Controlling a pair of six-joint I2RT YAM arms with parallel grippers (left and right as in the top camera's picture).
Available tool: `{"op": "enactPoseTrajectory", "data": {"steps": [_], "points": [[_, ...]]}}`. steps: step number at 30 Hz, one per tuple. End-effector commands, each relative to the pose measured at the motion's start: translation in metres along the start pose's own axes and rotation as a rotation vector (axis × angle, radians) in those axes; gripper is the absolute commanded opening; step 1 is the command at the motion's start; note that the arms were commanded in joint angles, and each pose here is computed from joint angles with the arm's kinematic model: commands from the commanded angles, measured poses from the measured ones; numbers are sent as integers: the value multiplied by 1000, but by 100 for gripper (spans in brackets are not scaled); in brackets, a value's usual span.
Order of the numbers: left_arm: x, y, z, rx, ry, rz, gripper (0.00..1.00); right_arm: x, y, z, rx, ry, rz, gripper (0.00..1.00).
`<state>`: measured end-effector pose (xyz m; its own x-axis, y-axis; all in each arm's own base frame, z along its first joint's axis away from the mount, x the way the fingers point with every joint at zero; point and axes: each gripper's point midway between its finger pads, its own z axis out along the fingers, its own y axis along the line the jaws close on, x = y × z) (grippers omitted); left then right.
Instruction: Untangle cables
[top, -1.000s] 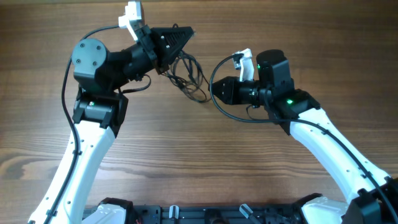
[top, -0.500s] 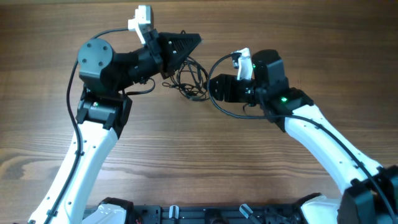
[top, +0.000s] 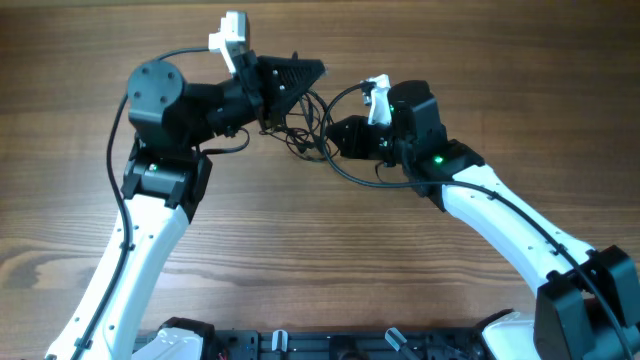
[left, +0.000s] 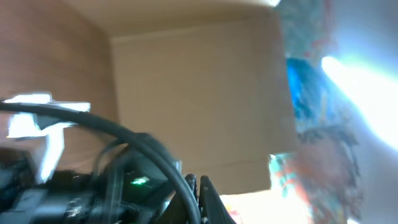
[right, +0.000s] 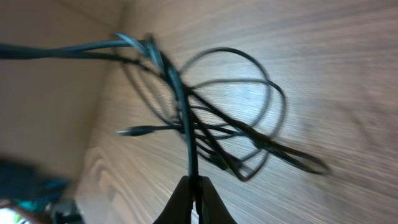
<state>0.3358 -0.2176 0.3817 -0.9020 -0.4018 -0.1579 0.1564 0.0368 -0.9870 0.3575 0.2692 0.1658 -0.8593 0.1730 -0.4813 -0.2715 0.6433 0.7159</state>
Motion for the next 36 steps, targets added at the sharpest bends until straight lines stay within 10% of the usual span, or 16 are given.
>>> {"op": "enactPoseTrajectory", "data": {"steps": [1, 7, 10, 12, 14, 20, 30, 31, 36], "points": [[-4, 33, -1, -123, -38, 52, 4, -24, 42, -33, -117, -79, -68, 4], [-37, 139, -49, -610, -368, -86, 4, -65, 96, -138, -129, -384, -195, 5], [-31, 118, -33, -500, -287, -55, 4, -66, 73, -150, 13, -433, -172, 9], [-29, 93, -20, -387, -233, 4, 4, -49, 40, -124, 105, -321, -104, 50], [-28, 91, -19, -376, -226, 8, 4, -36, 19, -91, 119, -211, -66, 61], [28, 66, 20, -267, -16, 58, 4, -1, -9, -2, -28, 43, 17, 72], [54, -18, 28, 42, 113, 146, 4, 10, -90, 18, 292, 17, 107, 98], [58, -29, 25, 78, 125, 176, 4, 10, -92, 19, 301, 16, 108, 93], [52, -35, 14, 76, 95, 176, 4, 13, -105, 16, 365, 12, 120, 4]]}}
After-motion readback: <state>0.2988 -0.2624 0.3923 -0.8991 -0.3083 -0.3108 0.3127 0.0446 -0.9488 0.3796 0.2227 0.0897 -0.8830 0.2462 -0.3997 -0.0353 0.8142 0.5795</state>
